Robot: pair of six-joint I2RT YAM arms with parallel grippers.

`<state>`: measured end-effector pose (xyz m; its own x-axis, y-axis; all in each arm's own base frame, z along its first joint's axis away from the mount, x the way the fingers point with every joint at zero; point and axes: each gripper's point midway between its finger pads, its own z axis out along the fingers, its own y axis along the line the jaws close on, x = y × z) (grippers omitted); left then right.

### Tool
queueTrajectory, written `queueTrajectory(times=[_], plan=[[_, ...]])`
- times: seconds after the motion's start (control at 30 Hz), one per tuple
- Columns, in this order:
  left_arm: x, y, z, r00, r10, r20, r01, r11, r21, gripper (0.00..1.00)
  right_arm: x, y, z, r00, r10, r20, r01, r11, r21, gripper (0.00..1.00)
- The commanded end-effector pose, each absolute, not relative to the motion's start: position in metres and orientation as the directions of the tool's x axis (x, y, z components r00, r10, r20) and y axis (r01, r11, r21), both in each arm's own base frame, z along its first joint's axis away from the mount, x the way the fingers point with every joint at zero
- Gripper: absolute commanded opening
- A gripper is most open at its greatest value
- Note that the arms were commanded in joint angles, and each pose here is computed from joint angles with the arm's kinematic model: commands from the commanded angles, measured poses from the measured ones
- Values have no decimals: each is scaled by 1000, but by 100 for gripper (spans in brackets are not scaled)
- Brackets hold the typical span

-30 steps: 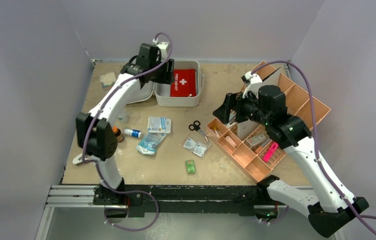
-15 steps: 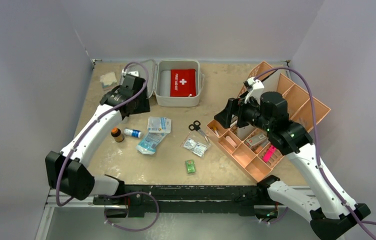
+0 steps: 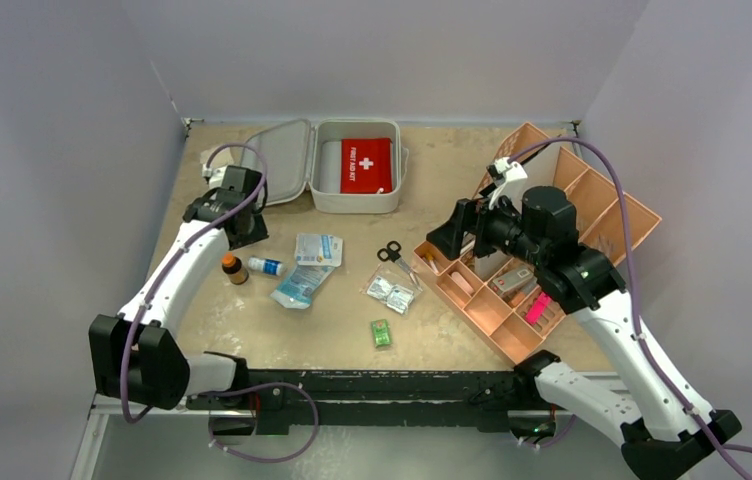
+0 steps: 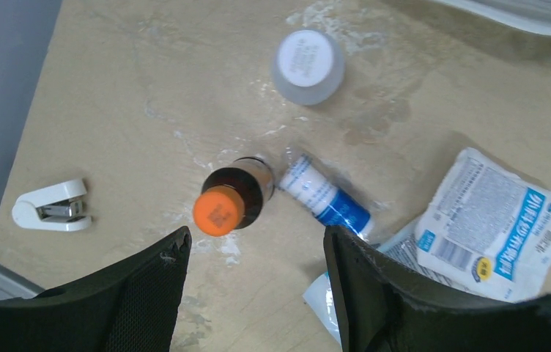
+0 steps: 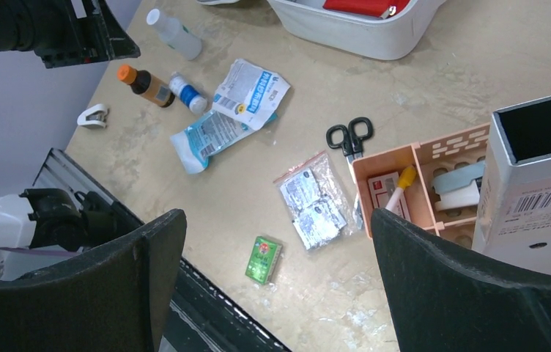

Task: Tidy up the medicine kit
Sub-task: Pick up the pill bottle at the center of the board.

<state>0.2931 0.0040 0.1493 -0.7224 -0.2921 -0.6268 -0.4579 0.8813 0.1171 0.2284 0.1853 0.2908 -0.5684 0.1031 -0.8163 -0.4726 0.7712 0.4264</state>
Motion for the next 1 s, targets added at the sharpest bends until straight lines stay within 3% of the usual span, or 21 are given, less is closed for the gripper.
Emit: queueTrajectory(times=[0.0,0.33,0.97], plan=[[284,30,152,-668,-356,-653,-554,824,119,65,227,190,301,-534,112,-838,-513,745,427,97],[291,33,116,-698,-421,-580,-545,837,49,56,225,193,305,-529,111,-842,-532,729,431,97],[283,38,96,-731,-436,-524,-556,827,87,39,223,188,306,-514,104,-851,-534,738,413,97]])
